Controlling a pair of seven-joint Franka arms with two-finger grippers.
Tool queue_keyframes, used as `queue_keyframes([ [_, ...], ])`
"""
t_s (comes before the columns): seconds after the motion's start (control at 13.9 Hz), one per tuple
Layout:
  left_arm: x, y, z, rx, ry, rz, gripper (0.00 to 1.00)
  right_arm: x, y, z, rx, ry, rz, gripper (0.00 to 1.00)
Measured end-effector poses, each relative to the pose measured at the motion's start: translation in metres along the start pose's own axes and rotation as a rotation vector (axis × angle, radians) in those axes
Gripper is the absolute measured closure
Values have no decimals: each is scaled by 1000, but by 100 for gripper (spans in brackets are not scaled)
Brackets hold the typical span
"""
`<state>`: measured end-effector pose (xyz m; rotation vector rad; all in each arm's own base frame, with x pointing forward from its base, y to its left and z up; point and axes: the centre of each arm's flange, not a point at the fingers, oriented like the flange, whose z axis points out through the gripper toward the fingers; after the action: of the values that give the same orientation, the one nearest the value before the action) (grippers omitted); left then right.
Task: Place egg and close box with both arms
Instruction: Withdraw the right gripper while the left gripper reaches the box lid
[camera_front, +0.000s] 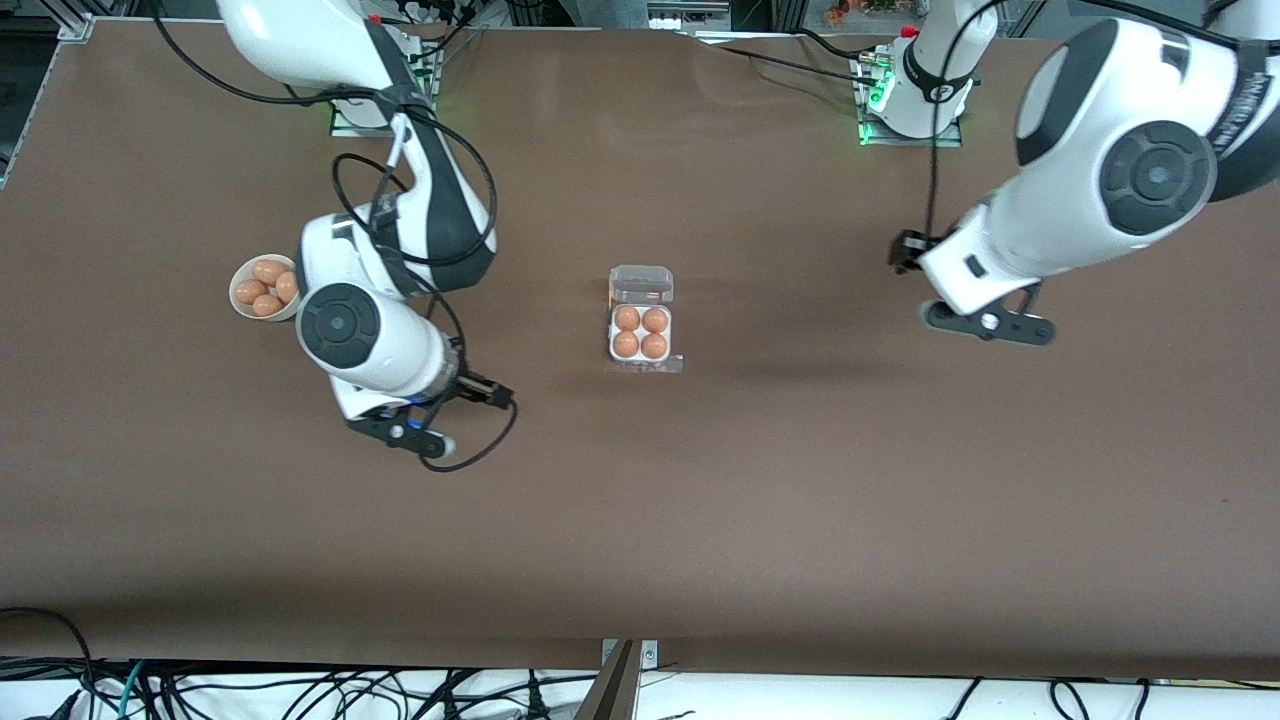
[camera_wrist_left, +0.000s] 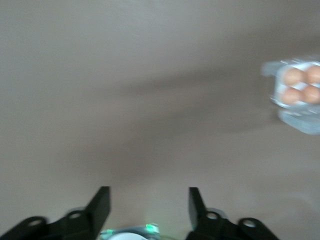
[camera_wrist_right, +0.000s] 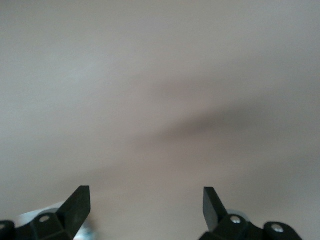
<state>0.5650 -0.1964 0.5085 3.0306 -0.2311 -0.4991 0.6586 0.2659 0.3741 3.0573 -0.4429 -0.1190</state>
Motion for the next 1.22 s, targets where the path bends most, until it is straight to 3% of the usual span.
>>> queue_keyframes([
  [0.14,-6,37,12,-46,-54,-20,58,5,38,-25,-43,36,-85,0],
  [0.29,-10,89,40,-19,-110,-36,79,6,86,-55,-70,62,-165,0],
  [0.36,-12,119,61,9,-142,-40,85,5,113,-68,-72,70,-195,0],
  [0.65,-18,205,147,34,-293,-44,90,-9,220,-124,-38,123,-302,0],
  [0.86,-13,225,184,11,-368,-50,91,-35,260,-163,-42,96,-337,0],
  [1.22,5,264,231,12,-352,-113,90,-53,284,-222,-25,115,-298,0],
])
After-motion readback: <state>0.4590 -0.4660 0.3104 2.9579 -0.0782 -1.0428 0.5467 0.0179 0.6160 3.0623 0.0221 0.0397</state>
